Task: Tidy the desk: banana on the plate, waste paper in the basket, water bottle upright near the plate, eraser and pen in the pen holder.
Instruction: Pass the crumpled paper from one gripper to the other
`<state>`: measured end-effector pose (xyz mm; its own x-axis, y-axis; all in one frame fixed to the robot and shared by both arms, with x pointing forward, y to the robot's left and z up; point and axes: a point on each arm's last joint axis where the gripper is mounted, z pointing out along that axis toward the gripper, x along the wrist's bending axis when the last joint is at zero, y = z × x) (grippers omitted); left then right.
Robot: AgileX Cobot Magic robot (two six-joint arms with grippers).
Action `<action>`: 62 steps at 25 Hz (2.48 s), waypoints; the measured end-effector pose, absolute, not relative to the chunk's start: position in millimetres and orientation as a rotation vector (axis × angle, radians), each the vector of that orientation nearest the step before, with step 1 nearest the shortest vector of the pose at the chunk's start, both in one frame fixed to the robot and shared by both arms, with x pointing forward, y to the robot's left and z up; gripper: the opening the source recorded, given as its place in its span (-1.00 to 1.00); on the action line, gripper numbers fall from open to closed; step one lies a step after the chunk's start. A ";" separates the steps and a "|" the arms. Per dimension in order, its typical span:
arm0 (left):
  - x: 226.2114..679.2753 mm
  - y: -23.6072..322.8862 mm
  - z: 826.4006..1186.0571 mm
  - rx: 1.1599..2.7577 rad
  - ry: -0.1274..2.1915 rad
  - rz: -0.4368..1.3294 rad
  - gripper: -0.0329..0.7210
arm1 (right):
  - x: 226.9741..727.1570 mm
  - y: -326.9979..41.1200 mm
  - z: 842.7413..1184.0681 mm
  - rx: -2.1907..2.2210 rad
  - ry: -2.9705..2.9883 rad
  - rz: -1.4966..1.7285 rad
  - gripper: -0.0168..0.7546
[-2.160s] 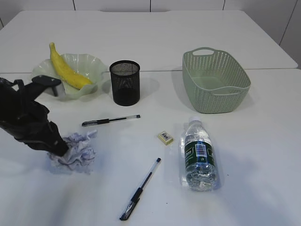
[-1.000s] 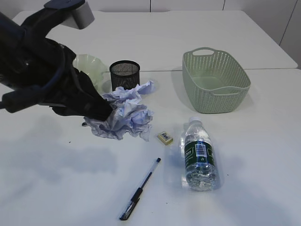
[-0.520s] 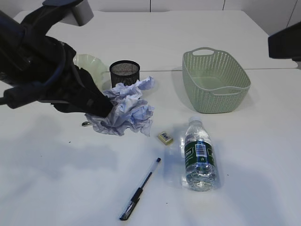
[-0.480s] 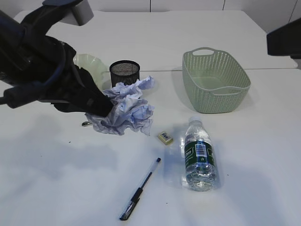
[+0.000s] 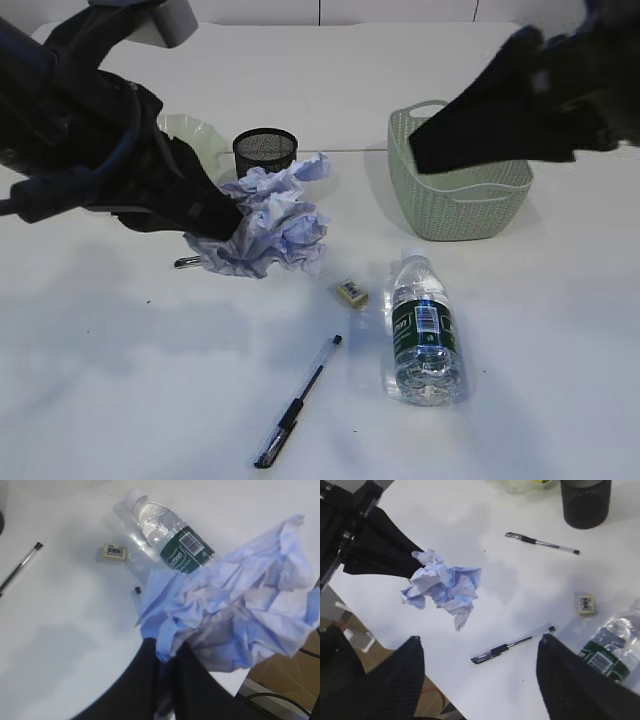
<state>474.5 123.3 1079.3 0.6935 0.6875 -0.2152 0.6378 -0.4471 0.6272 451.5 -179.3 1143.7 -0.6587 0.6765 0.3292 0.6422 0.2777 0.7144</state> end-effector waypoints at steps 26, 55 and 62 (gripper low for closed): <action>477.2 123.9 1080.2 2.189 1.001 0.133 -0.83 | 481.2 -117.7 1117.1 1.505 2.504 1.617 0.59; 480.5 123.3 1081.5 2.160 1.001 0.167 -0.83 | 499.2 -103.3 1098.4 1.675 2.484 1.730 -0.72; 480.5 123.3 1081.5 2.160 1.001 0.167 -0.83 | 499.9 -103.4 1098.7 1.676 2.472 1.735 -0.93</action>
